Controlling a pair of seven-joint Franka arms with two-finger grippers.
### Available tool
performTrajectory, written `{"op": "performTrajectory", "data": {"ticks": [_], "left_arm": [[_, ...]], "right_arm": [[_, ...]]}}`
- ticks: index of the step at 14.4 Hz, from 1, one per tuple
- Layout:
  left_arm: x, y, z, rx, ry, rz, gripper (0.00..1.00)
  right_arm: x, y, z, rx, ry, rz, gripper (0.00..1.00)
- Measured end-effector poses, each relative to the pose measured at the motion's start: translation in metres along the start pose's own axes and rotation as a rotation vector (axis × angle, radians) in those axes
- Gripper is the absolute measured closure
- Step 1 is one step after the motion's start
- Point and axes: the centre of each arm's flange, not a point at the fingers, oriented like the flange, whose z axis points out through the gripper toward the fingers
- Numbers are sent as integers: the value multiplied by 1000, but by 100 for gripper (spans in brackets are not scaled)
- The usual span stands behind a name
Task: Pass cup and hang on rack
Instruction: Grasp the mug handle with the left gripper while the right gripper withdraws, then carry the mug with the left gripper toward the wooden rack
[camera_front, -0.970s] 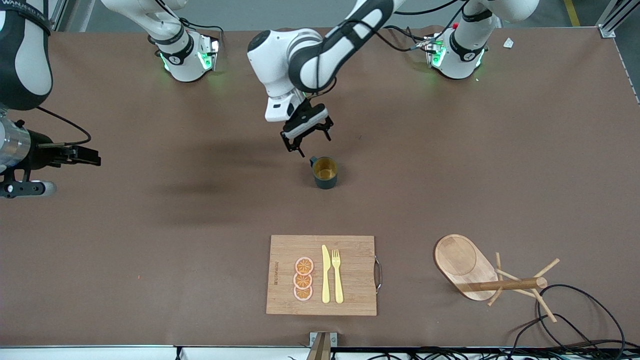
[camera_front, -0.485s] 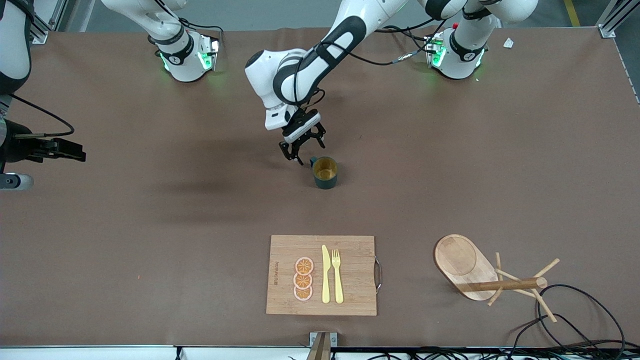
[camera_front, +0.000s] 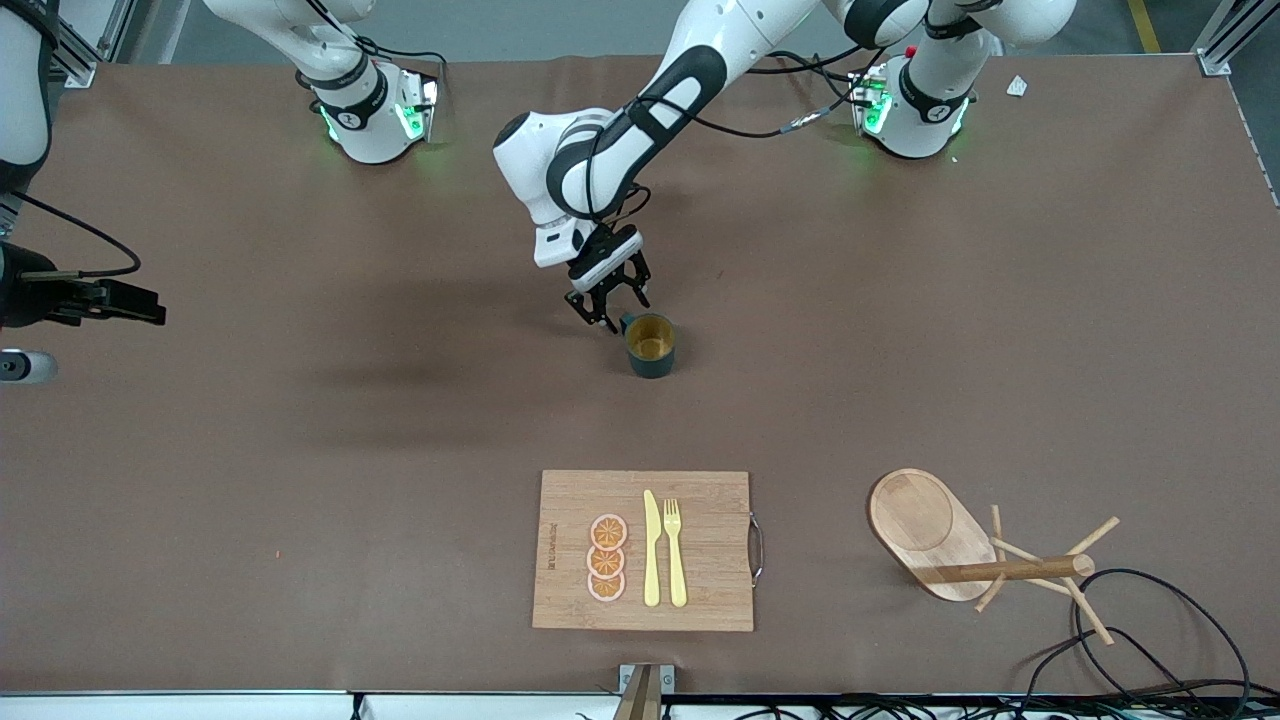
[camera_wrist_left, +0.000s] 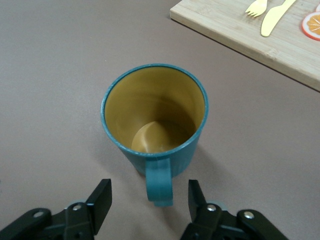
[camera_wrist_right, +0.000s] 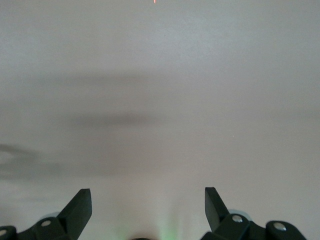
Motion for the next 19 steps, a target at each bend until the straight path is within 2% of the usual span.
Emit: {"op": "performTrajectory", "data": {"ticks": [1, 3, 4, 8, 10, 11, 12, 16, 19], "left_arm": [[0, 0, 0, 0, 0, 0, 31], [0, 0, 1, 1, 0, 1, 48], [-1, 0, 1, 2, 0, 1, 52], [-5, -2, 7, 10, 2, 8, 56], [-6, -2, 8, 11, 2, 9, 71], [-6, -2, 8, 11, 2, 8, 73], [-6, -1, 7, 9, 2, 8, 80], [0, 3, 0, -1, 1, -5, 79], [27, 12, -22, -24, -13, -23, 79]], "right_arm": [[0, 0, -1, 0, 2, -1, 0], [0, -2, -2, 3, 3, -3, 0], [0, -3, -2, 9, 0, -5, 0], [-9, -6, -7, 25, -22, 4, 0], [-19, -6, -14, 27, -21, 28, 0], [-24, -5, -18, 28, -17, 34, 0], [-30, -5, -22, 29, -12, 35, 0], [-57, -5, -35, 33, 11, 35, 0], [-71, -5, -41, 36, 18, 35, 0]]}}
